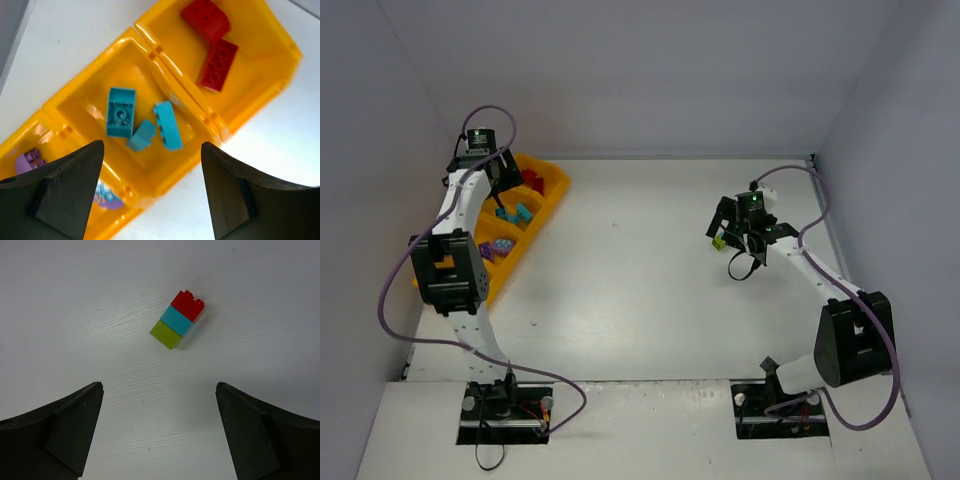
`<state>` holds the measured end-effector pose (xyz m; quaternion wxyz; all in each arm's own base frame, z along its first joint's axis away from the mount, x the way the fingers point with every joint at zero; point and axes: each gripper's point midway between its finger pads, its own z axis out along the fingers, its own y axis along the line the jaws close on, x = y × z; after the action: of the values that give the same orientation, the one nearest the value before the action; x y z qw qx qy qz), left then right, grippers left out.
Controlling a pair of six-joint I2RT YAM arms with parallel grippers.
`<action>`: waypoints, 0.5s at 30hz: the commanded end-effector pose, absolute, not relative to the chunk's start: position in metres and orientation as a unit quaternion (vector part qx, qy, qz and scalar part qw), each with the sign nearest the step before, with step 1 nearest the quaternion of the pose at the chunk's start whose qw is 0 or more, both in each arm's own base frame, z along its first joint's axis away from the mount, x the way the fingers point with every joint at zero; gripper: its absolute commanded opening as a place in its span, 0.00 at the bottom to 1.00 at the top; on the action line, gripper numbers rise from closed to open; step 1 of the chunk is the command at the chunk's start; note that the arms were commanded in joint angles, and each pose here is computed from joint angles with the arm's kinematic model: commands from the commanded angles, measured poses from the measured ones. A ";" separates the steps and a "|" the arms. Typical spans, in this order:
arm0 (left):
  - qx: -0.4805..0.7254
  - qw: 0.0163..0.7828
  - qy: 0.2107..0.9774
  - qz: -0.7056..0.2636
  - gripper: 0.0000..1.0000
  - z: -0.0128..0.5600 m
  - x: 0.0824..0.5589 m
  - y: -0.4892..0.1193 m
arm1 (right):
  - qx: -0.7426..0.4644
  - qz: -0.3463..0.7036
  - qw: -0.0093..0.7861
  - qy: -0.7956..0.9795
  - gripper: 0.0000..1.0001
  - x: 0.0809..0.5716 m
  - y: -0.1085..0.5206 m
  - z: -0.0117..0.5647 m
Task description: Sort the legos into containers by color
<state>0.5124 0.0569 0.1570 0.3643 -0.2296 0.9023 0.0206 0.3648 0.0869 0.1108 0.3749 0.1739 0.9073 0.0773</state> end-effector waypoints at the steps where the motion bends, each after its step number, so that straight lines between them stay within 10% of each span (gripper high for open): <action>1: -0.198 0.445 0.873 -0.016 0.72 0.240 0.498 0.028 | 0.231 0.041 0.400 0.886 0.92 0.385 0.068 0.124; 15: -0.080 0.431 0.886 -0.150 0.72 0.256 0.397 -0.102 | 0.324 0.010 0.329 0.887 0.78 0.414 0.073 0.068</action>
<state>0.4080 -0.0971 0.2319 0.4084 -0.0762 0.9018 -0.1187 0.4010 0.0804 0.0594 0.3154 0.2795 0.9066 0.0226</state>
